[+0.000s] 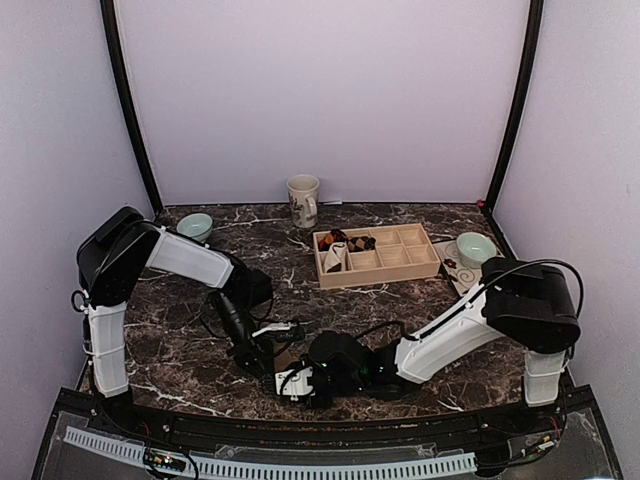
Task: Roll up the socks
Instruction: Roll the sock at the center of the board.
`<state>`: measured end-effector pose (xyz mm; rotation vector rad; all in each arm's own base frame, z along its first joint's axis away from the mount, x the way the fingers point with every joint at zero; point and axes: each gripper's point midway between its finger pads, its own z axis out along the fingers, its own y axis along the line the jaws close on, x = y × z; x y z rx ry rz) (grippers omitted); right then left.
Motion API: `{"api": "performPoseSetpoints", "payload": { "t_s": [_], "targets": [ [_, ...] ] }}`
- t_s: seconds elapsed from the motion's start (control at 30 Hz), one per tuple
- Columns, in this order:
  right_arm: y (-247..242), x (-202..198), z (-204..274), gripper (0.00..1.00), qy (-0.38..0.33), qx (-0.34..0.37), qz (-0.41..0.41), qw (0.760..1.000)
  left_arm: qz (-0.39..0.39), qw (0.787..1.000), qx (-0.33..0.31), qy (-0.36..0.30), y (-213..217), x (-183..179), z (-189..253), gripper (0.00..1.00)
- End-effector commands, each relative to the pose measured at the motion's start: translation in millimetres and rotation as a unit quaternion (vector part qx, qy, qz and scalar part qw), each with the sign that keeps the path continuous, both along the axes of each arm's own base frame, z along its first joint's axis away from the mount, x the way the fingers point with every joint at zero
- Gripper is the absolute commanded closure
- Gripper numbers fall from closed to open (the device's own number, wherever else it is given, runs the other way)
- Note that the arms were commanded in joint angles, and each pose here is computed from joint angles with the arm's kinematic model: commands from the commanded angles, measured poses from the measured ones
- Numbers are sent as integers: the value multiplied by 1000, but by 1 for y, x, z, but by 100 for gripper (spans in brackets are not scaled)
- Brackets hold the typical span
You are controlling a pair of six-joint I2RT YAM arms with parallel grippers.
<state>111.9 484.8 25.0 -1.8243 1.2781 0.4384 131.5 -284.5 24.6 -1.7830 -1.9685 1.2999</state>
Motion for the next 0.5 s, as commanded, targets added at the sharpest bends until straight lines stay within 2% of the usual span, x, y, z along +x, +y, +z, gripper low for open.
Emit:
{"api": "performPoseSetpoints", "payload": {
  "t_s": [0.0, 0.1, 0.2, 0.3, 0.47],
  "targets": [
    [-8, 1, -28, 69, 26, -25, -10, 999, -25, 998, 63, -18, 25, -3, -22, 78],
    [-9, 0, -34, 70, 34, -31, -9, 999, -26, 997, 64, -17, 25, -4, -21, 77],
    [-13, -3, -44, 83, 57, -51, -4, 997, -21, 997, 67, -32, 24, 0, -21, 74],
    [-19, -9, -51, 96, 94, -67, -2, 993, 2, 994, 70, -81, 27, 14, -17, 67],
    [-29, -20, -61, 100, 147, -79, -14, 986, 78, 980, 71, -171, 39, 45, 0, 64]
  ]
}}
